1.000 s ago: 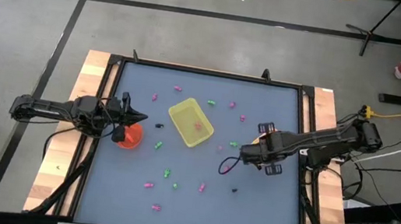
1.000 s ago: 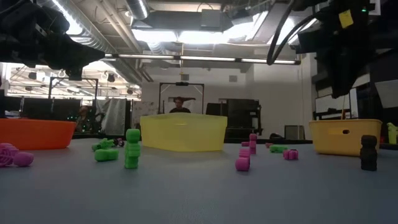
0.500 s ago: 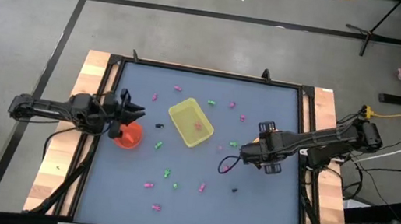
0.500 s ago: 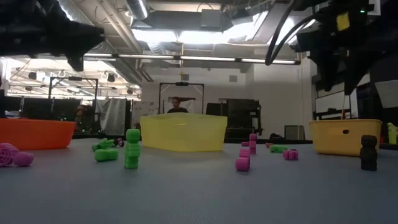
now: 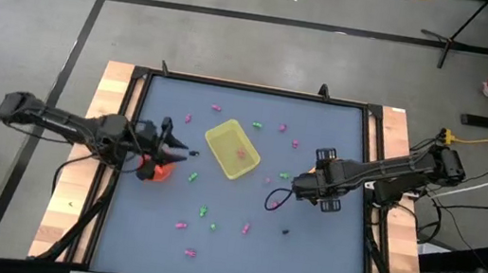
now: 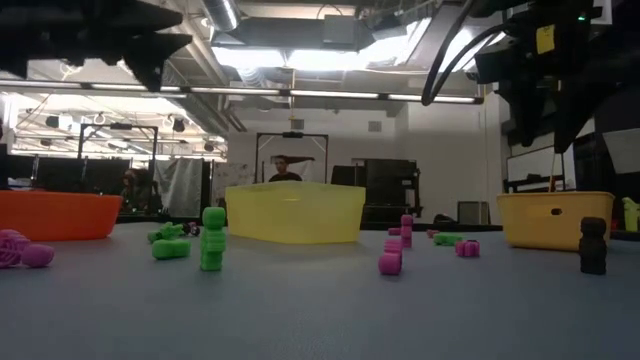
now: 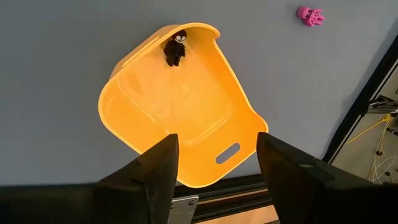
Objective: Sort Halloween decoration
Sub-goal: Put the green skeleton toy into the orange bin
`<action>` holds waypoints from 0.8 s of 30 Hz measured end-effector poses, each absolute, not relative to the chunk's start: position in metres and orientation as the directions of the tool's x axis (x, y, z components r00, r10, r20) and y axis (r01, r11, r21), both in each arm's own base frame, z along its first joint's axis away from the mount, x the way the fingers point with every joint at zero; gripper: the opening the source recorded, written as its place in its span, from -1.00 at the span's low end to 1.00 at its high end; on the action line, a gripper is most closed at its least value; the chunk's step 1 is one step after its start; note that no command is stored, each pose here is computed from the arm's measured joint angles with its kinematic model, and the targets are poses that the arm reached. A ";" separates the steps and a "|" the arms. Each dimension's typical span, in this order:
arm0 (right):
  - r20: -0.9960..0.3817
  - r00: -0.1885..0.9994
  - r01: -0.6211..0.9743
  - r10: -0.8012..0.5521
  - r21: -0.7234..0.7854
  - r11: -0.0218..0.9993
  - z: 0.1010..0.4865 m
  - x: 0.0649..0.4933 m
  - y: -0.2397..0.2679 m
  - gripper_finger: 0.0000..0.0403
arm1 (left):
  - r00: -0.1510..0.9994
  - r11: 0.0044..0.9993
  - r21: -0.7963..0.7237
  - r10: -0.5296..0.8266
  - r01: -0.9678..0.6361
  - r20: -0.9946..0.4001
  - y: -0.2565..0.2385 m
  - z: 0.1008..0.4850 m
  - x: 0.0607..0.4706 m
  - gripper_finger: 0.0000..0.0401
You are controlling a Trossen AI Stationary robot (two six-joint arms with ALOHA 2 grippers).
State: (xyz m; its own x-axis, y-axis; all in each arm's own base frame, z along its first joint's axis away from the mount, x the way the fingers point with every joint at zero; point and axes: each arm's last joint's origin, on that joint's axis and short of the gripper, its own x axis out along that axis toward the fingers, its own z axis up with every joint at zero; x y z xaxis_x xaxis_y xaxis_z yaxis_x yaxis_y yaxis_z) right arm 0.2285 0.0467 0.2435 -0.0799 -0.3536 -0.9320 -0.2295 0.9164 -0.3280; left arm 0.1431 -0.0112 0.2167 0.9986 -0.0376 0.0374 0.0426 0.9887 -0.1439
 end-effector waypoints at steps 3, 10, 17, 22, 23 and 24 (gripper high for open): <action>-0.932 -0.080 -0.229 -0.354 -0.328 0.916 0.244 0.229 0.047 0.07 | 0.993 0.990 -0.096 -0.111 0.107 -0.045 -0.023 0.219 0.161 -0.30; -0.932 -0.080 -0.229 -0.353 -0.328 0.917 0.243 0.229 0.047 0.07 | 0.948 0.970 0.003 -0.237 0.243 -0.211 -0.057 0.215 0.201 -0.30; -0.932 -0.079 -0.230 -0.353 -0.328 0.916 0.243 0.229 0.047 0.07 | 0.907 0.944 0.068 -0.287 0.322 -0.308 -0.086 0.211 0.242 -0.30; -0.932 -0.079 -0.232 -0.353 -0.327 0.916 0.243 0.229 0.047 0.07 | 0.883 0.939 0.072 -0.289 0.337 -0.369 -0.100 0.200 0.270 -0.30; -0.932 -0.079 -0.233 -0.353 -0.327 0.916 0.243 0.229 0.047 0.07 | 0.879 0.939 0.072 -0.287 0.337 -0.381 -0.101 0.197 0.275 -0.30; -0.932 -0.079 -0.233 -0.353 -0.327 0.916 0.243 0.229 0.047 0.07 | 0.874 0.938 0.072 -0.285 0.338 -0.393 -0.103 0.194 0.280 -0.30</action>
